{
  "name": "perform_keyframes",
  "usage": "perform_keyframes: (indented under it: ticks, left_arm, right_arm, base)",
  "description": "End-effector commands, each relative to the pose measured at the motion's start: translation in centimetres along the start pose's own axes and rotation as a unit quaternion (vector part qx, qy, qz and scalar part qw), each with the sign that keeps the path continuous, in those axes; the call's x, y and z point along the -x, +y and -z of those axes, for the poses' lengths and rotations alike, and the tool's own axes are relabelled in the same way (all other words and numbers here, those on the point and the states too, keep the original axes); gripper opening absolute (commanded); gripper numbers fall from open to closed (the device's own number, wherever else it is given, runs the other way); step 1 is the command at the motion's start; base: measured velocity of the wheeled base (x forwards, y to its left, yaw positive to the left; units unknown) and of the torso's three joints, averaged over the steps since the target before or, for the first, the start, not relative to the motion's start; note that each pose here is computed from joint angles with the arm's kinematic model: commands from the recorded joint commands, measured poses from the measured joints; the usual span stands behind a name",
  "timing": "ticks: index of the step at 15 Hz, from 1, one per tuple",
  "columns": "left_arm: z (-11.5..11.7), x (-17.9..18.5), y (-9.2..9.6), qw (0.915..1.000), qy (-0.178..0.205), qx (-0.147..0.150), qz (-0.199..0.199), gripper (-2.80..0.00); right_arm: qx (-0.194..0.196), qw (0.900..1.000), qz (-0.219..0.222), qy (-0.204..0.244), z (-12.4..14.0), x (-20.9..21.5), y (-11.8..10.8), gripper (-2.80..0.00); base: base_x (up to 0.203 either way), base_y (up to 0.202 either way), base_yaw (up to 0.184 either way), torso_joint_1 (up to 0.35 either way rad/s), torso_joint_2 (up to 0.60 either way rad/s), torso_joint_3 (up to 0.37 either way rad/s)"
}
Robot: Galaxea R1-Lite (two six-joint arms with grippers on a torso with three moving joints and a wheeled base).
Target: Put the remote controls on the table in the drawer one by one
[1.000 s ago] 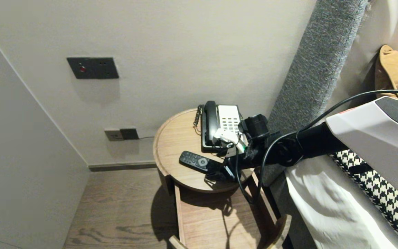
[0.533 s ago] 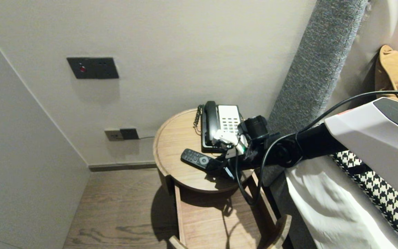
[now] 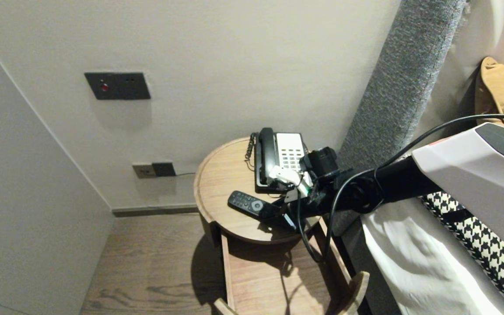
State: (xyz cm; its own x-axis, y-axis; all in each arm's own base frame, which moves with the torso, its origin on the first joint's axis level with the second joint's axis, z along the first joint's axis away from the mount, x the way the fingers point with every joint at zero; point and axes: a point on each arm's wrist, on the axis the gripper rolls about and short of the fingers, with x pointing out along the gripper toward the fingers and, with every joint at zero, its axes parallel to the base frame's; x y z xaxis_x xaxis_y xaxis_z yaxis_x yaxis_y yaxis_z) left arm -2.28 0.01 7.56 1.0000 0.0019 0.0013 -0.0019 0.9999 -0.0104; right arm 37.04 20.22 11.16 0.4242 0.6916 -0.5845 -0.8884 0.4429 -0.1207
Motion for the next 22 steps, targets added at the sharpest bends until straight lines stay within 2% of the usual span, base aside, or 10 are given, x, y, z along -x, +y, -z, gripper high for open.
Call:
perform_keyframes:
  ticks: [1, 8, 11, 13, 19, 22]
  left_arm:
    - [0.0, 0.0, 0.0, 1.0000, 0.000, 0.000, 0.000, -2.80]
    - [0.0, 0.0, 0.0, 1.0000, 0.000, 0.000, -0.001, -2.80]
    - [0.0, 0.0, 0.0, 1.0000, 0.000, 0.000, 0.000, -2.80]
    - [0.0, 0.0, 0.0, 1.0000, 0.001, 0.000, 0.000, -2.80]
    - [0.0, 0.0, 0.0, 1.0000, 0.000, 0.000, -0.001, -2.80]
    - [0.0, 0.0, 0.0, 1.0000, 0.001, 0.000, -0.001, -2.80]
  right_arm:
    - [0.009, 1.000, 0.003, -0.014, -1.0, 0.9, 0.3, -2.80]
    - [0.012, 1.000, 0.002, -0.012, -1.4, 2.7, 1.9, -2.80]
    - [0.011, 1.000, -0.004, -0.007, -1.0, 4.7, 3.4, -2.80]
    - [0.008, 1.000, -0.012, 0.000, -0.3, 6.4, 4.8, -2.80]
    - [-0.015, 0.997, -0.052, 0.057, 4.1, 8.9, 9.0, -2.80]
    - [-0.004, 0.997, -0.061, 0.051, 4.9, 8.5, 10.1, -2.80]
  base:
    - [0.000, 0.000, 0.000, 0.000, 0.00, 0.000]
    - [0.000, 0.000, 0.000, 0.000, 0.00, 0.000]
    - [0.000, 0.000, 0.000, 0.000, 0.00, 0.000]
    - [0.000, 0.000, 0.000, 0.000, 0.00, 0.000]
    - [0.000, 0.000, 0.000, 0.000, 0.00, 0.000]
    - [0.000, 0.000, 0.000, 0.000, 0.00, 0.000]
